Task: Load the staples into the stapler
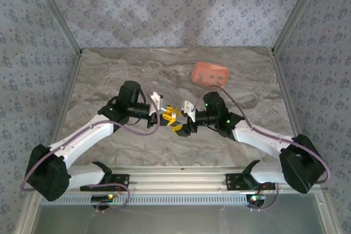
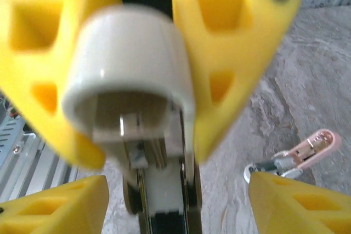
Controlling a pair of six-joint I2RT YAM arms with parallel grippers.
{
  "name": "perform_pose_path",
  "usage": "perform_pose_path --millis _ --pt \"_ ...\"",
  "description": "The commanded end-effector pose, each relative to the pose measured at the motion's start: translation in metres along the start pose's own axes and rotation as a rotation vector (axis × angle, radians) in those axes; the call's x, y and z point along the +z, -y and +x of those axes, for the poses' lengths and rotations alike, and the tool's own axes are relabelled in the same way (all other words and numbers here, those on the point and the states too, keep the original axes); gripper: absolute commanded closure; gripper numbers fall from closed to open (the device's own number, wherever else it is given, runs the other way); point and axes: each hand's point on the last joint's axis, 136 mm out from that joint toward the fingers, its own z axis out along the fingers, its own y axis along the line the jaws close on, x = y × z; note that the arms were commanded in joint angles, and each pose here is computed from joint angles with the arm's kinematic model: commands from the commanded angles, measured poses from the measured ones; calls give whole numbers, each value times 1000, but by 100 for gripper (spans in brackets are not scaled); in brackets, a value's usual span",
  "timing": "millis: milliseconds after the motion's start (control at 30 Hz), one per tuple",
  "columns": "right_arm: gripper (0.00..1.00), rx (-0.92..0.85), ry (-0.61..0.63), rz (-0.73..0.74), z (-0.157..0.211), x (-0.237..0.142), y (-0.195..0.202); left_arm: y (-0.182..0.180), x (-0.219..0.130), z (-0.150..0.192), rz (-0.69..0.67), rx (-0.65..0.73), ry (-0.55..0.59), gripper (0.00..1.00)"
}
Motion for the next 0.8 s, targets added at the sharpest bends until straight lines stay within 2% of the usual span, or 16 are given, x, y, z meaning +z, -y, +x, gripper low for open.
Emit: perform_pose_path --millis 0,33,133,200,267,333,367,500,567,633,700,767 --pt "37 -21 72 -62 -25 5 -4 9 2 -10 64 33 26 95" --pt "41 -16 75 -70 -26 6 -5 9 2 -10 64 32 25 95" --pt "61 -7 79 -85 -27 7 -5 6 2 -9 52 28 19 93" --pt "72 16 63 -51 -23 6 1 -1 1 -7 7 1 -3 82" --pt "74 57 45 14 -15 4 11 -11 -1 -1 -68 -46 -28 73" --pt "79 116 5 130 0 2 27 -33 -7 7 -218 -128 -48 53" --pt "79 165 -18 200 8 2 36 -49 -14 14 -336 -182 -57 43" --pt "80 400 -88 442 29 4 63 -107 -66 53 -868 -424 -57 23" --pt "85 488 -119 530 31 9 72 -120 -96 78 -1076 -538 -74 17" --pt "85 595 -147 653 39 11 83 -126 -124 105 -1247 -671 -92 12" --pt "85 687 -203 728 48 21 90 -126 -150 135 -1380 -833 -105 10" --pt "84 753 -269 821 62 26 95 -122 -166 162 -1457 -981 -110 7"
